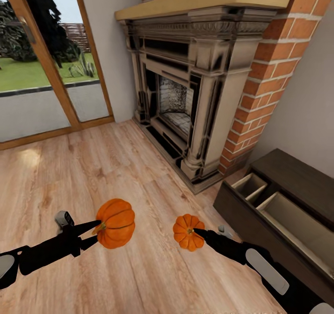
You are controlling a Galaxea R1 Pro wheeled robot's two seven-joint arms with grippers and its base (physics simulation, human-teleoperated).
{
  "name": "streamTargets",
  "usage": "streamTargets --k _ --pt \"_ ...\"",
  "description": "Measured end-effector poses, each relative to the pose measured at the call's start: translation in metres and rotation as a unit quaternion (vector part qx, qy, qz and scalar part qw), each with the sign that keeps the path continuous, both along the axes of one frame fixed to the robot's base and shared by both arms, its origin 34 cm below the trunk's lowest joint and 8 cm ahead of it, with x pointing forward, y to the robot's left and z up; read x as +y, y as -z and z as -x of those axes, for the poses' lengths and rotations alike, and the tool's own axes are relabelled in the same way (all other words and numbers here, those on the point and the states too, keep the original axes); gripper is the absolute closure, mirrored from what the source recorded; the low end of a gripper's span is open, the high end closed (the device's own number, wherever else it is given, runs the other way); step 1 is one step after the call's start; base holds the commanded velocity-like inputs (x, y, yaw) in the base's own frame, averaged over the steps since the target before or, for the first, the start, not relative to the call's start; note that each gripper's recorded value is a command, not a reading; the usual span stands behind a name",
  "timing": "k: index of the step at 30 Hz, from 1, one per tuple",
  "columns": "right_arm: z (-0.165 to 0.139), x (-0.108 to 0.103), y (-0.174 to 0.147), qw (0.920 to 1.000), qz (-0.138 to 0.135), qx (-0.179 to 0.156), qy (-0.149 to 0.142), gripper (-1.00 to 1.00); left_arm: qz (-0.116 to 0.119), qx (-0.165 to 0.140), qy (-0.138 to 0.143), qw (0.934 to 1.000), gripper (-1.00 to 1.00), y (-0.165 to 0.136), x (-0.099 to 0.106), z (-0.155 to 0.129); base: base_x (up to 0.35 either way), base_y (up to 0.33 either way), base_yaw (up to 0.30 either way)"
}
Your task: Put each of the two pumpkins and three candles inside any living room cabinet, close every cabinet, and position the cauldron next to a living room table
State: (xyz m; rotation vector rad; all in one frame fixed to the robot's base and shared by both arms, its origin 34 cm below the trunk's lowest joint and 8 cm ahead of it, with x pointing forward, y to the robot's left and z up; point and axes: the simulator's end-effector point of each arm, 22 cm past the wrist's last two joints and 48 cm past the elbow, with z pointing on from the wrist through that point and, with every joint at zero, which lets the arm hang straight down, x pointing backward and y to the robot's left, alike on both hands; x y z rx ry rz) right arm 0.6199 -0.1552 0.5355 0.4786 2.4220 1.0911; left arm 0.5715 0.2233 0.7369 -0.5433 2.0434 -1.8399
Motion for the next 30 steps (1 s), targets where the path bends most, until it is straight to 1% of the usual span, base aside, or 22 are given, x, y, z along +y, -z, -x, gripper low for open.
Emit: streamTargets --k 10,30 --pt "-0.004 -0.001 -0.005 1.0 0.002 -0.009 0.004 1.0 0.006 -0.004 -0.001 1.0 1.0 -0.006 0.0 0.0 0.0 0.0 -0.259" --pt "-0.007 -0.002 -0.013 0.9998 0.002 -0.018 0.006 1.0 0.004 -0.013 0.0 0.9999 1.0 -0.013 -0.001 0.001 0.0 0.0 -0.257"
